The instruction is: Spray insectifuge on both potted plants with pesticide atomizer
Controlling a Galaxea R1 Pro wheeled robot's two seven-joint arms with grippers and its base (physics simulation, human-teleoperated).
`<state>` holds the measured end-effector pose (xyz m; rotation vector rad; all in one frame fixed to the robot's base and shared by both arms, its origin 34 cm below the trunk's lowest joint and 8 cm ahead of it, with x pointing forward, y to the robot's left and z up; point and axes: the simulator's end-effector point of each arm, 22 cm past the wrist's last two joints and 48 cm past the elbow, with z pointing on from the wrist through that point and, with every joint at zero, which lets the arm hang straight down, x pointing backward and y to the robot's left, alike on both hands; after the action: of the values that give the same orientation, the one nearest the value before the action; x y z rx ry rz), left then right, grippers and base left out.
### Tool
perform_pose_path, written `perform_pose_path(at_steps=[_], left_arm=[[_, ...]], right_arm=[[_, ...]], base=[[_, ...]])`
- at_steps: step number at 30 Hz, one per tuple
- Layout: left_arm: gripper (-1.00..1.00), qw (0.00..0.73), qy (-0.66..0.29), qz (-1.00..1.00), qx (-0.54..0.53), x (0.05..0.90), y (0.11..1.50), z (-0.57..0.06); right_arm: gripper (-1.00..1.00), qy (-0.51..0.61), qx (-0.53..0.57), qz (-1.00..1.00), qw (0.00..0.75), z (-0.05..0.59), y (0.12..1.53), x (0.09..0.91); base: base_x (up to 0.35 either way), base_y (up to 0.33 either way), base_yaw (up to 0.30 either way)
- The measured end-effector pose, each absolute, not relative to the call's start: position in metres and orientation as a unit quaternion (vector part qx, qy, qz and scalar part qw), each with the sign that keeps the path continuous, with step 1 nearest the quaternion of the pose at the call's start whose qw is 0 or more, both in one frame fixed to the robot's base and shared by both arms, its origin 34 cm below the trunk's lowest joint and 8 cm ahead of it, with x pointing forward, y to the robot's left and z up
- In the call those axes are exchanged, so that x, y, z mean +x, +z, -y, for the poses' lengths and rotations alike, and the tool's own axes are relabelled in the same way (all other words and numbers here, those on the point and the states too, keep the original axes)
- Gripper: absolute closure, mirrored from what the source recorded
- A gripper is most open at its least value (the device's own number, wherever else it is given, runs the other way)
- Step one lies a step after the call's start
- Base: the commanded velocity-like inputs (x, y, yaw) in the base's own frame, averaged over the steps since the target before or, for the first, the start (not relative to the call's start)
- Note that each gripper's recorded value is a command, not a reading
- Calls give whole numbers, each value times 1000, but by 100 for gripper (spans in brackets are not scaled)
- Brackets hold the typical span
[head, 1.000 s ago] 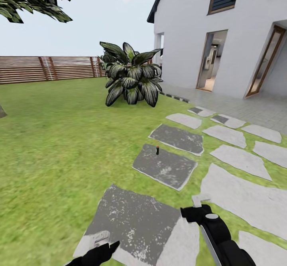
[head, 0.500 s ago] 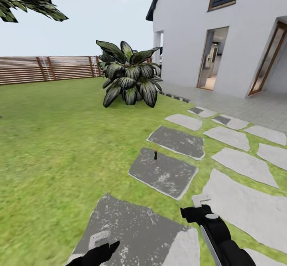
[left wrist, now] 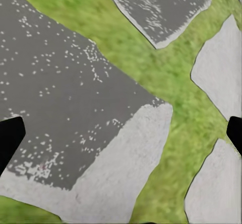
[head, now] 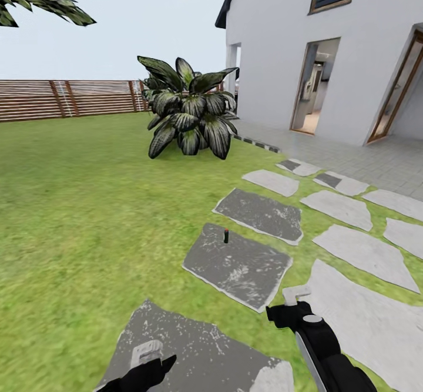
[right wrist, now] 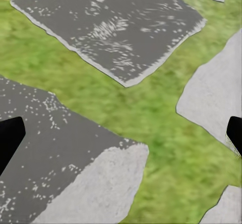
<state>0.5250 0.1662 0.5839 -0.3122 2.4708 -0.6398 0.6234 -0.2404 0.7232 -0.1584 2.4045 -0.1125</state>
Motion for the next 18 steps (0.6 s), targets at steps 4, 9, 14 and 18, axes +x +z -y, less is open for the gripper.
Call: perform_pose_path(at_steps=[4, 9, 14, 18], left_arm=[[-100, 281, -239, -922, -116, 525, 584, -166], [-100, 280, -238, -922, -117, 525, 583, -166], [-100, 281, -239, -922, -117, 525, 584, -166], [-100, 281, -238, -922, -117, 525, 584, -167]], right_arm=[[-100, -44, -61, -931, 356, 241, 723, 623], [-100, -35, -62, -945, 318, 238, 690, 609], [-100, -32, -67, -945, 320, 234, 675, 608], [-100, -13, -72, -894, 442, 214, 743, 650]], base=[[320, -101, 0], [320, -101, 0], [320, -101, 0], [320, -101, 0]])
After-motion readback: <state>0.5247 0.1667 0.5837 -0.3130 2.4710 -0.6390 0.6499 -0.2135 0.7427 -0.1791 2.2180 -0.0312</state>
